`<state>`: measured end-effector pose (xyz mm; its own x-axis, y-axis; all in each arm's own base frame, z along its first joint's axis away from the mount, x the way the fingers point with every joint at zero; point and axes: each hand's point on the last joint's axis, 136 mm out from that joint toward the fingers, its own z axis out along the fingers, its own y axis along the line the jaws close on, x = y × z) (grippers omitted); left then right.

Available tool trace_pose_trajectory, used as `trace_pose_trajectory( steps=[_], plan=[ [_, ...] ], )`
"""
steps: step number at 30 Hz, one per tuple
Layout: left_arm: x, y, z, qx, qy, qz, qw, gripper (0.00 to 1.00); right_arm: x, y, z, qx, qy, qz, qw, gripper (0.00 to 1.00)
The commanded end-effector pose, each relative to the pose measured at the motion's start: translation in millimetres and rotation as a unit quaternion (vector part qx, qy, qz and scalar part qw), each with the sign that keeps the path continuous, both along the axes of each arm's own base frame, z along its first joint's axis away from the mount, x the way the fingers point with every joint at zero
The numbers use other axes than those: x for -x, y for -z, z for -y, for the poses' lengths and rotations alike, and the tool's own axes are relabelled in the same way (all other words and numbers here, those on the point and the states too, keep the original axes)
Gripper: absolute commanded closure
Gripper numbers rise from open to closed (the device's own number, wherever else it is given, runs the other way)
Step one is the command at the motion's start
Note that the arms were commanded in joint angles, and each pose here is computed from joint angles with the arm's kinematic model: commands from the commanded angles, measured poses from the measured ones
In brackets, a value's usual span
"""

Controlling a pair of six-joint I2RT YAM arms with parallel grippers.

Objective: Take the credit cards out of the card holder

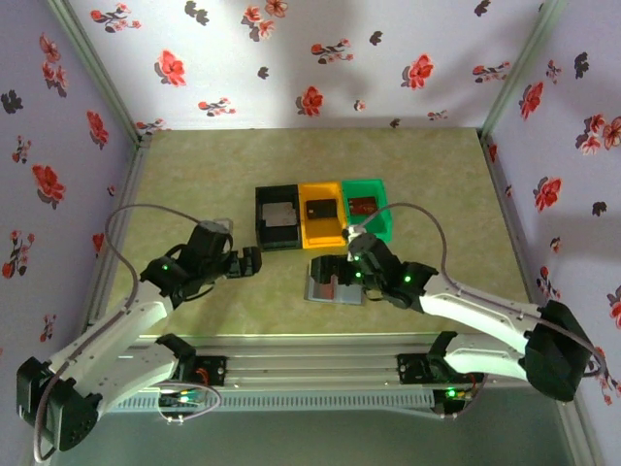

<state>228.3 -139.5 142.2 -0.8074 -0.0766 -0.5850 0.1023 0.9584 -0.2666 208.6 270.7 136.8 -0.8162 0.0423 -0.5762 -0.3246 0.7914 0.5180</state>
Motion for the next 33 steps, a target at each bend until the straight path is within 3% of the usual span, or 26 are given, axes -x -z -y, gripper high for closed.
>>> trace_pose_trajectory(
  steps=[1, 5, 13, 21, 33],
  plan=[
    [11.4, 8.5, 10.0, 0.034, 0.001, -0.015, 0.999, 0.0, 0.1, 9.9, 1.0, 0.005, 0.031, 0.0, 1.0, 0.07],
    [18.0, 18.5, 25.9, 0.062, 0.008, -0.023, 0.998, 0.0, 3.3, 25.1, 6.0, 0.034, 0.038, -0.015, 0.999, 0.15],
    [27.6, 24.0, 69.6, 0.106, 0.031, -0.039, 0.993, 0.0, 11.4, 58.3, 31.8, 0.087, 0.072, -0.046, 0.993, 0.4],
    [29.7, 28.3, 100.8, 0.133, 0.036, -0.046, 0.989, 0.0, 16.7, 68.9, 36.7, 0.089, 0.074, -0.058, 0.992, 0.48],
    [28.1, 28.6, 147.9, 0.182, 0.044, -0.057, 0.981, 0.0, 24.7, 89.2, 63.9, 0.118, 0.104, -0.069, 0.985, 0.7]
  ],
)
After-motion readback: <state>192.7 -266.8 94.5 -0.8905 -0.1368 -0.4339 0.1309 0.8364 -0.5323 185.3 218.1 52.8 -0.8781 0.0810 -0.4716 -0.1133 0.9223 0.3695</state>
